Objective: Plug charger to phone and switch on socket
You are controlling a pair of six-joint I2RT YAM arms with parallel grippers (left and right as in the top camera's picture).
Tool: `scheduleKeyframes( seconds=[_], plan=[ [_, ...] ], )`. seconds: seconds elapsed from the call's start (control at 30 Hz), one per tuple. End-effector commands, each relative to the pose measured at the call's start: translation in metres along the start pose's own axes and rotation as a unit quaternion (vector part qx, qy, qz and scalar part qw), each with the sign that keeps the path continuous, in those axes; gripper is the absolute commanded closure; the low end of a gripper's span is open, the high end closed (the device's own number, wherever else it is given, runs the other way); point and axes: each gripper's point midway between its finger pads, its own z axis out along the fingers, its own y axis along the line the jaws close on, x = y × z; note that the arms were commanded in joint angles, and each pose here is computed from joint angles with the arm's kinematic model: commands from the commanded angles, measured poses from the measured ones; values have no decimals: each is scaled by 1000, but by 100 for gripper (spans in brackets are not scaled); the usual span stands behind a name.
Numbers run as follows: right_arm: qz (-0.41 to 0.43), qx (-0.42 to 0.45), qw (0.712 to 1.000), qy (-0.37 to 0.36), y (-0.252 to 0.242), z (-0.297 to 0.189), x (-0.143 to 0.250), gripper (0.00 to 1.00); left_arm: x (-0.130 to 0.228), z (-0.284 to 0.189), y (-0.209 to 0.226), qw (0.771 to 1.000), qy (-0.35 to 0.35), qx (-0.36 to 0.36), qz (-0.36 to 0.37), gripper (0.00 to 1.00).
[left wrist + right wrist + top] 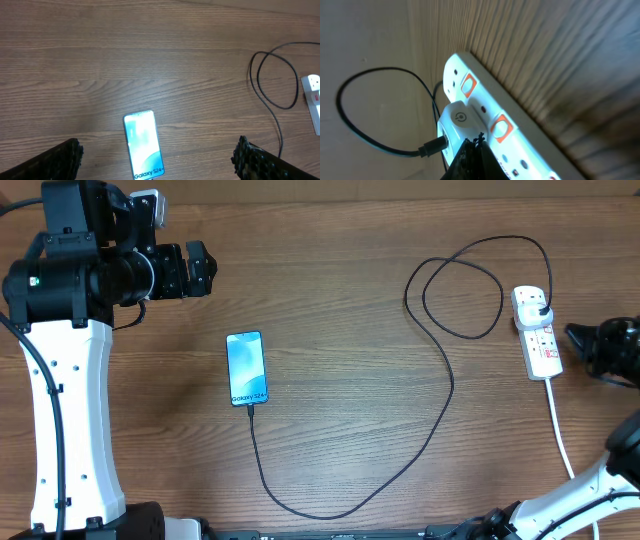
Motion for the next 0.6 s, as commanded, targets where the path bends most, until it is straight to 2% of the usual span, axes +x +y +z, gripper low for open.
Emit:
scheduleKeyframes(
  seconds=[0.0,0.57],
  plan=[
    [5,13,1000,5,-1,15,2,96,-2,-2,-2,1000,-5,3,1,0],
    [-3,52,999,-6,-3,32,4,96,-2,-2,-2,1000,-5,3,1,0]
  ],
)
